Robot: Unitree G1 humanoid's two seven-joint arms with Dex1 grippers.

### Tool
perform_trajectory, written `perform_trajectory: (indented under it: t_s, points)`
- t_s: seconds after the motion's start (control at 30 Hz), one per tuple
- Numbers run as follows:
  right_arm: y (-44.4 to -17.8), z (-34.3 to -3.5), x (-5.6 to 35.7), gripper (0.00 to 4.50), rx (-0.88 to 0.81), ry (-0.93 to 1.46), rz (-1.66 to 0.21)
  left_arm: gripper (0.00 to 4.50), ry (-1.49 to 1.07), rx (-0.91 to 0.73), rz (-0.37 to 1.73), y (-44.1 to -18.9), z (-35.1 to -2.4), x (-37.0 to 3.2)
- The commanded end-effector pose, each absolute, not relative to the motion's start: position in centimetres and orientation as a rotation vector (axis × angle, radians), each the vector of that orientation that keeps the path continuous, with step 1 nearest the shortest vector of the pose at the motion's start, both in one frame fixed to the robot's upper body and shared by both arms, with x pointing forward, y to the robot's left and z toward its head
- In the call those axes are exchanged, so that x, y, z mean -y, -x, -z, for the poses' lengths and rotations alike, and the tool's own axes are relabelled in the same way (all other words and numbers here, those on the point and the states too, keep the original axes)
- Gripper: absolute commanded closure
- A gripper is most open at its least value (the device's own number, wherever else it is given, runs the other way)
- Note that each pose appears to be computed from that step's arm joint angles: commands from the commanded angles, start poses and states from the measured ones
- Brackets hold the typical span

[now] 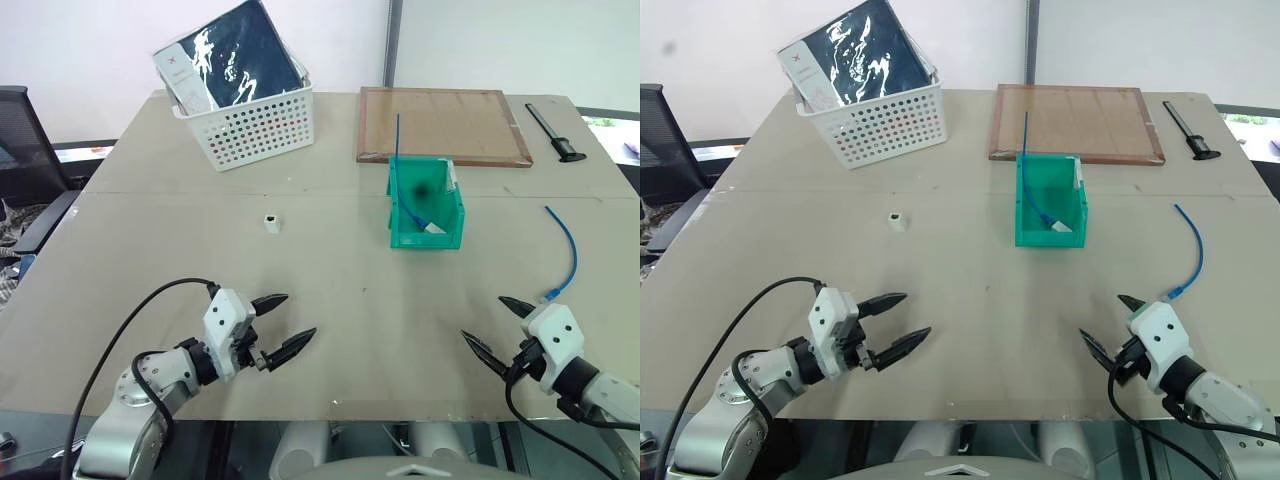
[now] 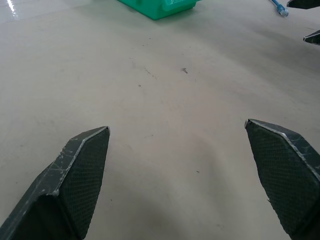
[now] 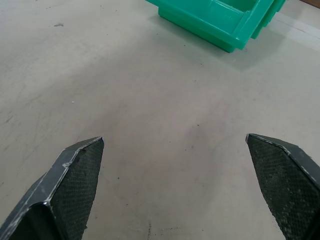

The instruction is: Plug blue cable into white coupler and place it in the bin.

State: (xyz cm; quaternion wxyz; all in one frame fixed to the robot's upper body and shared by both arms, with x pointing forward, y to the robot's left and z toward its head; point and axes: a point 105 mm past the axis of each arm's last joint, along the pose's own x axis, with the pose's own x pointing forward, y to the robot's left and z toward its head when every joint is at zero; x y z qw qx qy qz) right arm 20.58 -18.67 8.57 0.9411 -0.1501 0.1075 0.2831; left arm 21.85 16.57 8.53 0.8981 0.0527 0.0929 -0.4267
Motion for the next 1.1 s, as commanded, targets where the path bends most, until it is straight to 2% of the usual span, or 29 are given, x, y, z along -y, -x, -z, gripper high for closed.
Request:
perform_trajectory:
  t_s: [0.03,0.13,0.2,0.37,0.5,0.53,0.6,0.63,0.77,1.1]
  points:
    - [-21.3,-10.4,18.5,0.00,-0.148,0.364,-0.594,0.05,-0.075,-0.119,0.888,-22.6,-10.7,-16.0]
    - [-22.5,-11.2,18.5,0.00,-0.163,0.465,-0.646,0.05,0.082,-0.070,0.885,-24.2,-13.0,-14.7]
    - [-23.1,-11.8,19.1,0.00,-0.187,0.518,-0.673,0.05,0.093,-0.058,0.916,-24.6,-13.7,-13.9]
    - [-24.4,-14.5,21.8,0.00,-0.281,0.629,-0.760,0.05,-0.114,-0.029,1.130,-23.0,-14.1,-11.5]
    - [-24.9,-15.7,25.8,0.00,-0.474,0.853,-0.858,0.05,-0.194,-0.002,1.257,-22.0,-14.3,-10.4]
    - [-24.9,-15.7,26.5,0.51,-0.515,0.885,-0.887,0.00,-0.196,0.006,1.272,-22.0,-14.5,-10.1]
    - [-25.5,-15.5,28.1,0.96,-0.568,1.017,-0.907,0.00,-0.210,0.019,1.299,-21.9,-14.7,-9.5]
    - [-25.8,-15.3,28.8,1.59,-0.582,1.075,-0.910,0.00,-0.211,0.023,1.305,-22.0,-14.8,-9.3]
    - [-27.2,-14.4,30.5,1.59,-0.638,1.214,-0.957,0.00,-0.219,0.049,1.322,-22.0,-15.3,-8.2]
    - [-30.1,-12.4,31.2,1.59,-0.715,1.284,-1.060,0.00,-0.234,0.071,1.369,-22.0,-16.0,-7.7]
